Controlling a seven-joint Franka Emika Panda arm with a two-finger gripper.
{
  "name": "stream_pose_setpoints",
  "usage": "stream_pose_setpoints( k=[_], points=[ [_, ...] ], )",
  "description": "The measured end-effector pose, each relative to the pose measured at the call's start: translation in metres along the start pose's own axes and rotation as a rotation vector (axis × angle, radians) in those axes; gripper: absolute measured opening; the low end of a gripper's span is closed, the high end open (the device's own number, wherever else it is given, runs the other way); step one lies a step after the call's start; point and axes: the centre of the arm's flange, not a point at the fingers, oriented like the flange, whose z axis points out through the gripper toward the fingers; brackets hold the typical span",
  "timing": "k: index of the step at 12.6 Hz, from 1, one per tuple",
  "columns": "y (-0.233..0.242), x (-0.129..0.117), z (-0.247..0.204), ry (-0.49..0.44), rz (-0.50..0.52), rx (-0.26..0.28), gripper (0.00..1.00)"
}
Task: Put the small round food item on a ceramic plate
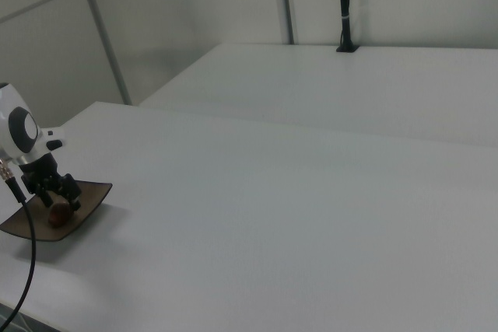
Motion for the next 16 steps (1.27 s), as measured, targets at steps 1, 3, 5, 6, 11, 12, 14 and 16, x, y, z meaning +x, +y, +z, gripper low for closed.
stream_pose_setpoints(
  k=[1, 3, 5, 6, 11, 12, 14, 16],
  points=[
    [0.001, 0.004, -0.007, 0.003, 0.007, -0.003, 1.0],
    [0.015, 0.02, -0.039, 0.011, 0.041, -0.022, 1.0],
    [0.035, 0.035, -0.078, 0.021, 0.086, -0.043, 1.0],
    [0.048, 0.042, -0.1, 0.029, 0.117, -0.049, 1.0],
    [0.162, 0.069, -0.22, 0.017, 0.367, -0.035, 1.0],
    [0.189, 0.069, -0.239, 0.016, 0.397, -0.017, 1.0],
    [0.233, 0.064, -0.259, 0.006, 0.398, 0.005, 1.0],
    [0.278, 0.059, -0.269, -0.015, 0.381, 0.03, 1.0]
  ],
)
